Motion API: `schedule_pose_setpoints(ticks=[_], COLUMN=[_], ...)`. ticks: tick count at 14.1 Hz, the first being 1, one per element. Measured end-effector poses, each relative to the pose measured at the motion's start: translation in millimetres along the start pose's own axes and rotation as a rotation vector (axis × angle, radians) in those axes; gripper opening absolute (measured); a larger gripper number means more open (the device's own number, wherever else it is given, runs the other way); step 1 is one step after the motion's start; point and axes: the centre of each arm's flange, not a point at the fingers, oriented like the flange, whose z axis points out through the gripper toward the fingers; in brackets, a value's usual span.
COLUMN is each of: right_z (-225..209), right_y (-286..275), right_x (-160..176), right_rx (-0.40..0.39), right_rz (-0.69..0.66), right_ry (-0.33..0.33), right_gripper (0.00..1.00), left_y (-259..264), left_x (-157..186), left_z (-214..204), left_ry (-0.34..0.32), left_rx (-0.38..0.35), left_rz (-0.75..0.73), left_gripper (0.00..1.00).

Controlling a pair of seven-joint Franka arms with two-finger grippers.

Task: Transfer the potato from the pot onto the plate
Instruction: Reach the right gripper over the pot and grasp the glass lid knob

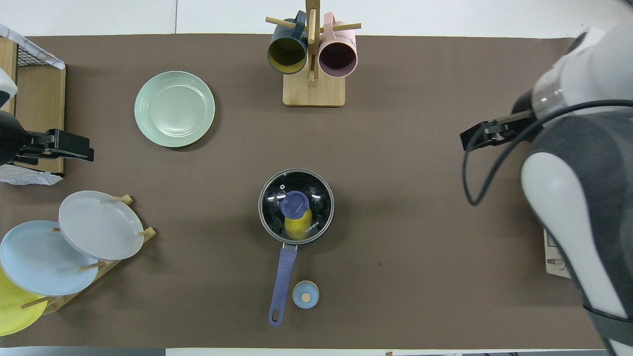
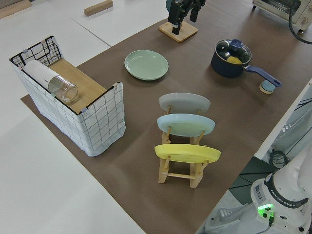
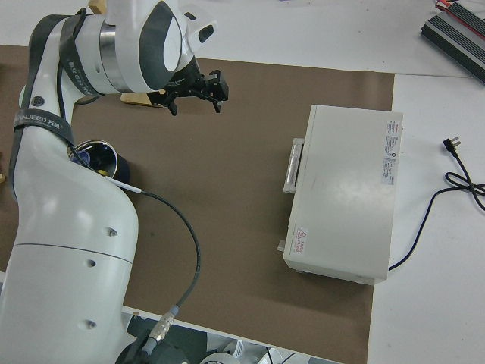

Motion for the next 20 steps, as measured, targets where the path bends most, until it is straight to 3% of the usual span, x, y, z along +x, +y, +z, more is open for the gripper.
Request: schedule_pose_setpoints(ticks=[3,6,8,11,16,20], right_z=[19.0,55.4,88.9,133.6,172.6,176.9], right_y=[-118.6,-253.2,-299.6,-331.4,-323.6,-322.5], right_x=[19.3,5.8,0.9,2.7,1.7,-7.7], right_rx=[0.013,0.033,0.016,-0.029,-0.035,-0.043], right_rz=[0.008,0.015,0.000,-0.046,-0.043,-0.049], right_ry=[0.021,0.073,0.078,0.100,0.093,0.079], right_gripper=[1.00,1.00,1.00,1.00,1.00,1.00], left_y=[0.0,0.0,0.0,0.0,0.0,0.0], left_x=[0.0,0.0,0.0,0.0,0.0,0.0], left_z=[0.0,0.0,0.0,0.0,0.0,0.0], left_ry=[0.000,0.000,0.000,0.000,0.000,0.000], left_rx=[0.000,0.000,0.000,0.000,0.000,0.000], left_rz=[0.000,0.000,0.000,0.000,0.000,0.000], left_gripper=[1.00,1.00,1.00,1.00,1.00,1.00])
